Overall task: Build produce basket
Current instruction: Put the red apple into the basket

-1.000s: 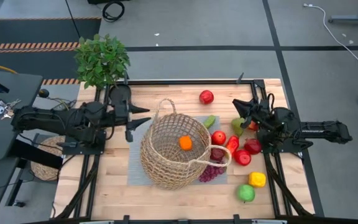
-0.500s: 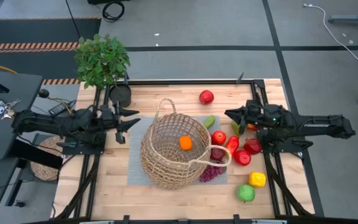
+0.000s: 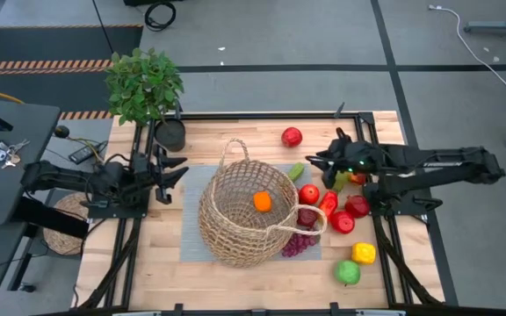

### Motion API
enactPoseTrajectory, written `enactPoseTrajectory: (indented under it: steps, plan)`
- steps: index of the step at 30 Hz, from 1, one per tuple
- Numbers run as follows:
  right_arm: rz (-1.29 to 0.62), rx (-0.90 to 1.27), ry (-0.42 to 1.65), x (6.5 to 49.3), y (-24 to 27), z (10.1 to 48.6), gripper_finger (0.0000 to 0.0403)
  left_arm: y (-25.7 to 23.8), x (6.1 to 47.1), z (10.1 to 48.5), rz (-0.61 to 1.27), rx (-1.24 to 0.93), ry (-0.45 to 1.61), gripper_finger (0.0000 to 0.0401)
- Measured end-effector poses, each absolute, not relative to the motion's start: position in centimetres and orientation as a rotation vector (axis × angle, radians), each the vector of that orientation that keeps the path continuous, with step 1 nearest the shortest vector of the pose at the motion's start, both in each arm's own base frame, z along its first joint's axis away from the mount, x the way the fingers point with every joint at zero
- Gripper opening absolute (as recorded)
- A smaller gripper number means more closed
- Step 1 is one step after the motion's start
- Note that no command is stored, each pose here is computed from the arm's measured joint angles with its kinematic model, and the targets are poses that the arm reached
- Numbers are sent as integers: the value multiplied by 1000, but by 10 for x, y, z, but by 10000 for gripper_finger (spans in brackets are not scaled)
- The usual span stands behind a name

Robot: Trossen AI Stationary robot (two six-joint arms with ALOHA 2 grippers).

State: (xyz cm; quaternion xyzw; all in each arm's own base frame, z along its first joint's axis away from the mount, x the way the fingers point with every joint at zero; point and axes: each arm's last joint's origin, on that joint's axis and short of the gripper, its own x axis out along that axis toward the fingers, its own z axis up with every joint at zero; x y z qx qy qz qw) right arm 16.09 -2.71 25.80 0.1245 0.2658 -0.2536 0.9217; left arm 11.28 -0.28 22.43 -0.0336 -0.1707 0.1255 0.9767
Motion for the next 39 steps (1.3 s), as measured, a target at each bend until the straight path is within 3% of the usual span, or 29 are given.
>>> enactPoseTrajectory:
  steps: [10, 17, 29, 39]
  plan:
    - [-574, 304, 642, 184, -73, 236, 332, -5, 113, 215, 231, -65, -314, 145]
    - [-570, 298, 636, 199, -99, 222, 391, -11, 115, 206, 189, -44, -218, 146]
    - [-576, 277, 683, 239, -141, 225, 400, -18, 116, 194, 170, -74, -98, 144]
    - [-621, 275, 790, 255, -179, 198, 400, -20, 116, 189, 160, -61, -45, 146]
